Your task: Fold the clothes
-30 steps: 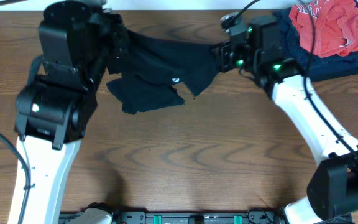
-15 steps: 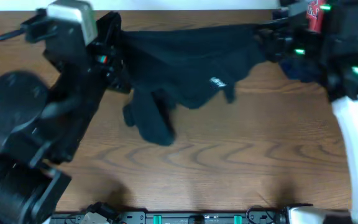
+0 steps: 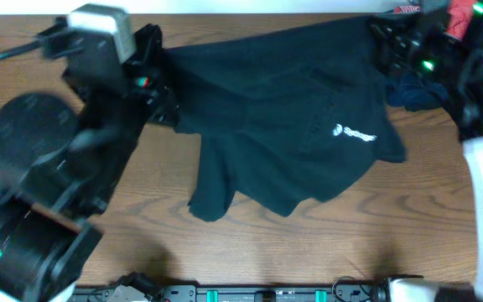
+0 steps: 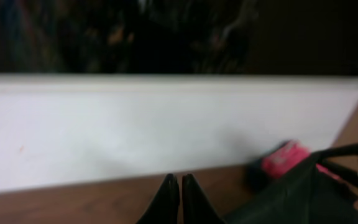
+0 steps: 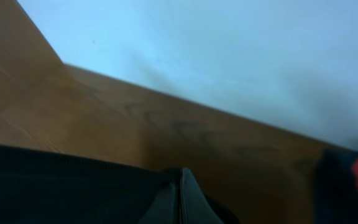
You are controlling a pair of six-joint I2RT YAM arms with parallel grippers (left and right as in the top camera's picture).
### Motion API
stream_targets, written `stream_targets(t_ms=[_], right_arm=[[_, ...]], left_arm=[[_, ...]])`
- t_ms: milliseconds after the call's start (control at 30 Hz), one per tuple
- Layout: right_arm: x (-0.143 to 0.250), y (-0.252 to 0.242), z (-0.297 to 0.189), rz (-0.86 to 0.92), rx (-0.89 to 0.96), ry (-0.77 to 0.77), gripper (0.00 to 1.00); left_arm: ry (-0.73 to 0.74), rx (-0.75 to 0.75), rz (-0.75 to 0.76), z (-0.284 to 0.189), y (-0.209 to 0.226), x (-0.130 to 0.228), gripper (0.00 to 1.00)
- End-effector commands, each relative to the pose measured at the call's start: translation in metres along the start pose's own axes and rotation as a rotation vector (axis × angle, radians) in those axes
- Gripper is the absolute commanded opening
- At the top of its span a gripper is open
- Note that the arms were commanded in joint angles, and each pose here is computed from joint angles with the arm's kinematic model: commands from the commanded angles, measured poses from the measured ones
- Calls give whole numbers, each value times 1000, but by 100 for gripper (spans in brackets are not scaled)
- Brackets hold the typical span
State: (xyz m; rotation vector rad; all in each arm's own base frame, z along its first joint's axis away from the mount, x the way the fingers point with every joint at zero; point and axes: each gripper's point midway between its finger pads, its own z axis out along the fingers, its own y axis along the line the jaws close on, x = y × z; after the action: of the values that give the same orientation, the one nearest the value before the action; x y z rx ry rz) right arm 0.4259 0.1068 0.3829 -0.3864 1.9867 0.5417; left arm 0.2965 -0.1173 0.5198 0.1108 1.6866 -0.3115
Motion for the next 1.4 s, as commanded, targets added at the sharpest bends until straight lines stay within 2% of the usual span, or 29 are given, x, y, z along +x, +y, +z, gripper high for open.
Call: stream_targets(t_ms=[0, 133, 333, 467, 567, 600, 667, 767, 800, 967, 1200, 1367], right_arm=[[24, -13, 50, 8, -22, 72, 1], [49, -31, 117, 13, -44, 101, 1], [90, -73, 203, 57, 0, 82, 1], [107, -91, 228, 85, 7, 63, 1], [113, -91, 227, 100, 9, 89, 1], [112, -89, 223, 106, 8, 102, 8], [112, -80, 215, 102, -6, 139, 43], [112, -59, 199, 88, -30, 207, 73], [113, -50, 193, 88, -39, 231, 78], [132, 17, 175, 67, -139, 372, 80], [214, 144, 158, -60, -338, 687, 79], [264, 205, 151, -190, -378, 819, 79]], left_arm=[[40, -149, 36, 20, 21, 11, 6], [130, -274, 73, 49, 41, 38, 6], [258, -368, 100, 96, 66, 79, 6], [338, -433, 109, 127, 91, 109, 6], [376, -484, 105, 151, 114, 128, 6], [377, -500, 100, 158, 122, 132, 6], [376, -529, 88, 172, 138, 138, 6], [371, -543, 63, 186, 158, 145, 6], [369, -547, 56, 189, 164, 147, 6], [351, -581, 35, 196, 188, 148, 6], [324, -640, 12, 192, 221, 142, 6], [327, -695, -6, 185, 250, 143, 6]])
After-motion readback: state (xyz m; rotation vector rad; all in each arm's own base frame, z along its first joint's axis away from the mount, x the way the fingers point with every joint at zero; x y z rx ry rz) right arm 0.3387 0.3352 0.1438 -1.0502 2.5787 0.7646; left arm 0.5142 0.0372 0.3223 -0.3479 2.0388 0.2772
